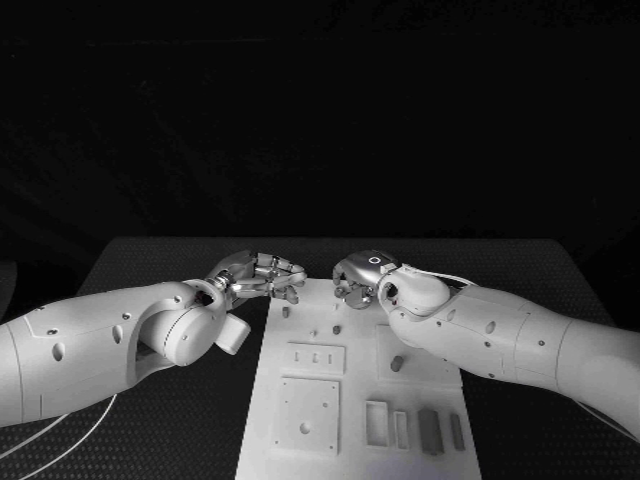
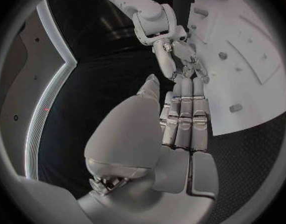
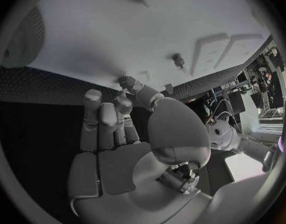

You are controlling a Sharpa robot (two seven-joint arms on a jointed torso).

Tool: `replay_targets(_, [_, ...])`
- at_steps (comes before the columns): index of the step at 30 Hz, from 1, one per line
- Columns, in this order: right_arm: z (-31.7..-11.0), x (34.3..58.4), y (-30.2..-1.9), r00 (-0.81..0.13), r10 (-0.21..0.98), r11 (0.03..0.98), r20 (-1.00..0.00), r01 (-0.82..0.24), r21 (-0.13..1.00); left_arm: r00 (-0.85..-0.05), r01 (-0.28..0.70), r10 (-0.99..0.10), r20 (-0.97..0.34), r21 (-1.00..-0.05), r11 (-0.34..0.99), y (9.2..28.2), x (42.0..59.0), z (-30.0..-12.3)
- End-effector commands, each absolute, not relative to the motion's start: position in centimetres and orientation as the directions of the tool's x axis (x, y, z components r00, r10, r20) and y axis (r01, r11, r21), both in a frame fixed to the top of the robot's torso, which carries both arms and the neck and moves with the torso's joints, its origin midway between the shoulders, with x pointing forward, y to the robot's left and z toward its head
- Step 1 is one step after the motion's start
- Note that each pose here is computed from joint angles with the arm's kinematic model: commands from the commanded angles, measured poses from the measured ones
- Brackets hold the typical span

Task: Assemble the parts on the task board

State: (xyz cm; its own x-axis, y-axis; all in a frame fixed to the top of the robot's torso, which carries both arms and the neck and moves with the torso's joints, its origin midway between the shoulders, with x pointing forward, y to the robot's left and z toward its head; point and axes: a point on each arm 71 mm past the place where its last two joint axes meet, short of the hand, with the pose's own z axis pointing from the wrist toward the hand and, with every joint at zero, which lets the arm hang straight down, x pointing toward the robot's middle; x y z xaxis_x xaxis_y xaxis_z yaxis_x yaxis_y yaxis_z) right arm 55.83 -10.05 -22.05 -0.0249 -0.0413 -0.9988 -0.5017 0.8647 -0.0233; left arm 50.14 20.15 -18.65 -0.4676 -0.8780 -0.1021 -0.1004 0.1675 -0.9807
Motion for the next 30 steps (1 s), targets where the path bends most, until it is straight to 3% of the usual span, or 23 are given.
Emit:
replay_targets(1, [-22.2, 55.8, -10.0, -0.043, -0.036, 0.865, -0.998, -0.501, -0.01, -0.482, -0.094, -0.871, -0.095, -0.983, 0.16, 19.9, 50.1, -18.4])
replay_targets(19, [-21.5, 55.0, -11.2, -0.011, 0.039, 0.864, -0.999, -0.501, 0.039, -0.47, -0.091, -0.877, -0.101, -0.983, 0.161, 20.4, 50.2, -18.3])
replay_targets(30, [-17.4, 54.0, -14.8, -0.018, 0.206, 0.836, -0.978, -0.516, 0.185, -0.46, -0.082, -0.882, -0.105, -0.984, 0.16, 20.9, 50.2, -18.1])
